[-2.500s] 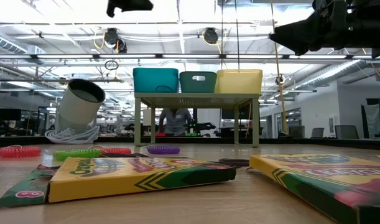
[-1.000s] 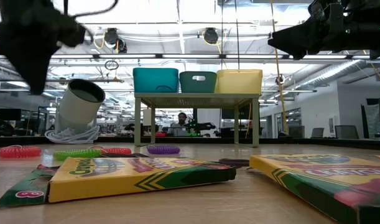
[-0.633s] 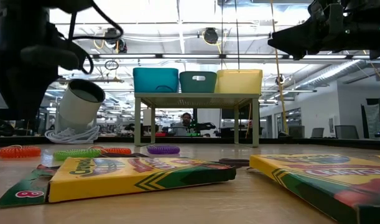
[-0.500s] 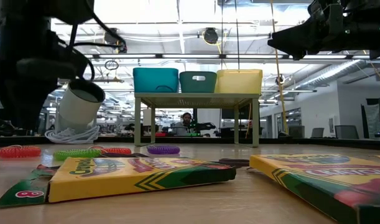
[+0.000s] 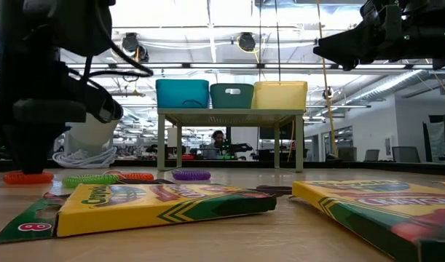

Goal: Pick & Place Office Desk Supplies
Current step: Put the left orange spring keychain into the green bin on the shelf

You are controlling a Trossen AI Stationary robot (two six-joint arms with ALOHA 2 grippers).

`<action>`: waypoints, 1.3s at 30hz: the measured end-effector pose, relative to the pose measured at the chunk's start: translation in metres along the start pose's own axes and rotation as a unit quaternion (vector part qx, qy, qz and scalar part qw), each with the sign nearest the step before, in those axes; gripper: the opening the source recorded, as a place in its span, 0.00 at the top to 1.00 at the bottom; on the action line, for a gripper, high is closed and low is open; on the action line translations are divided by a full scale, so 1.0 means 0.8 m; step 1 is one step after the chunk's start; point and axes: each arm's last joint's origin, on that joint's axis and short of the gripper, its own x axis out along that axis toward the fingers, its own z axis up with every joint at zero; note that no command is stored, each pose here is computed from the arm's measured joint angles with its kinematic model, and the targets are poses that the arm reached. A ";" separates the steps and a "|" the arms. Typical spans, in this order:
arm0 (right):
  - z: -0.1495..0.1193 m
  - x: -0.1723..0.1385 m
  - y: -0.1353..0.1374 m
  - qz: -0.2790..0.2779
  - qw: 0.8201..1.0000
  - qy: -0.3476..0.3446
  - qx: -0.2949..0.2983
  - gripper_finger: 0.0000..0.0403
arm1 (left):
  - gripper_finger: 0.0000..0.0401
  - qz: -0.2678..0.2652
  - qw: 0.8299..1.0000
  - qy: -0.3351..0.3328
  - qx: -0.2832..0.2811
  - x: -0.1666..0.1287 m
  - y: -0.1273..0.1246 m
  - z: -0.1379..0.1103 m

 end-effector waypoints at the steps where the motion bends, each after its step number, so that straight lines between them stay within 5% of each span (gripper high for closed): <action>1: 0.000 0.000 0.000 0.000 1.000 0.000 0.000 0.52 | 0.60 -0.006 1.000 0.004 -0.002 0.003 0.001 -0.001; 12: 0.000 0.000 0.000 0.000 1.000 0.000 0.000 0.52 | 0.73 -0.040 0.999 0.010 0.008 0.017 0.003 0.000; 21: 0.000 0.000 0.000 0.000 1.000 0.000 0.001 0.52 | 0.96 -0.096 0.995 0.001 0.021 0.001 0.010 0.015; 27: 0.000 0.000 0.000 -0.001 1.000 -0.002 0.001 0.52 | 0.96 -0.162 0.981 -0.108 0.011 -0.036 0.021 0.029; 33: 0.001 0.001 0.000 0.000 1.000 -0.006 0.001 0.52 | 0.99 -0.235 0.923 -0.299 0.057 -0.080 0.016 0.046; 39: 0.000 0.005 -0.001 0.001 1.000 -0.008 0.014 0.52 | 0.95 -0.256 0.823 -0.488 0.134 -0.122 0.002 0.077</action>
